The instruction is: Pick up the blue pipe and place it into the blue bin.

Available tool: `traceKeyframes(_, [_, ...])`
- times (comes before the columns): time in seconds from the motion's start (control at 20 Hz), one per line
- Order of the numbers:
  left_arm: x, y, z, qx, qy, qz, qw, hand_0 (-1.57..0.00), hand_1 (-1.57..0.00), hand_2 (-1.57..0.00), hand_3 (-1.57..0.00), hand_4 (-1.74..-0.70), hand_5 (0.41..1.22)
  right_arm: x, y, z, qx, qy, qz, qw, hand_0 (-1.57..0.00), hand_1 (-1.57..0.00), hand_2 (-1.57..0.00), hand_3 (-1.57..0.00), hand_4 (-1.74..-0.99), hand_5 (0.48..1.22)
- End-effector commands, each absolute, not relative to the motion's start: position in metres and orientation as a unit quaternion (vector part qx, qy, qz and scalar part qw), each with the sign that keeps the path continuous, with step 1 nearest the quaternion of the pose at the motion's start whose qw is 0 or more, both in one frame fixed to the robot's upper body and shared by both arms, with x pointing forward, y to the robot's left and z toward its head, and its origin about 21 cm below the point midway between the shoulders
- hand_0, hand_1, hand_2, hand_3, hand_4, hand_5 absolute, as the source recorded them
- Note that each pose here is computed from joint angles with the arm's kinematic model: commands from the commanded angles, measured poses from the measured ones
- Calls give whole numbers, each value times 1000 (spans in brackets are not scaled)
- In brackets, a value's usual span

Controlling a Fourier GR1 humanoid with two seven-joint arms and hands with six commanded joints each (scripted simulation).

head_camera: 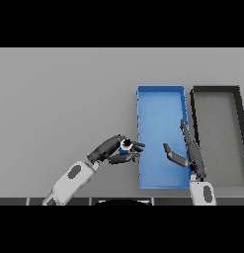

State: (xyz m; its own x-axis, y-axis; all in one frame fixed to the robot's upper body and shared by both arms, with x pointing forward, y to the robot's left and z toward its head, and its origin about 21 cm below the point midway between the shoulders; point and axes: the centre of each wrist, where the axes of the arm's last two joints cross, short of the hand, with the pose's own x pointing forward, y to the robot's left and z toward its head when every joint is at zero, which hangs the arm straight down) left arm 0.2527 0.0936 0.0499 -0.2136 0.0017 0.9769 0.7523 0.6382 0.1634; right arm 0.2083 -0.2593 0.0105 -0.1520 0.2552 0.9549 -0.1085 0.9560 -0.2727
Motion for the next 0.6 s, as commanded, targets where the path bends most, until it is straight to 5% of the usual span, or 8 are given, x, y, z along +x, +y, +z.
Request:
traceKeyframes(0.0, [256, 96, 50, -263, -707, -331, 567, -1570, -1570, -1570, -1443, -1730, 1220, 207, -257, 10, -46, -746, 139, 650, 1, 1, 1, 1, -1192, 628])
traceKeyframes(0.2, [253, 97, 51, -261, -709, -332, 565, -1570, -1571, -1571, -1438, -1731, 1220, 206, -257, 13, -31, -756, 137, 640, 1, 1, 1, 1, -1191, 619])
traceKeyframes(0.55, [254, 95, 49, -260, -705, -339, 566, -1571, -1571, -1571, -1440, -1731, 1221, 215, -265, 90, 120, -765, 221, 593, 1, 1, 1, 1, -1250, 532])
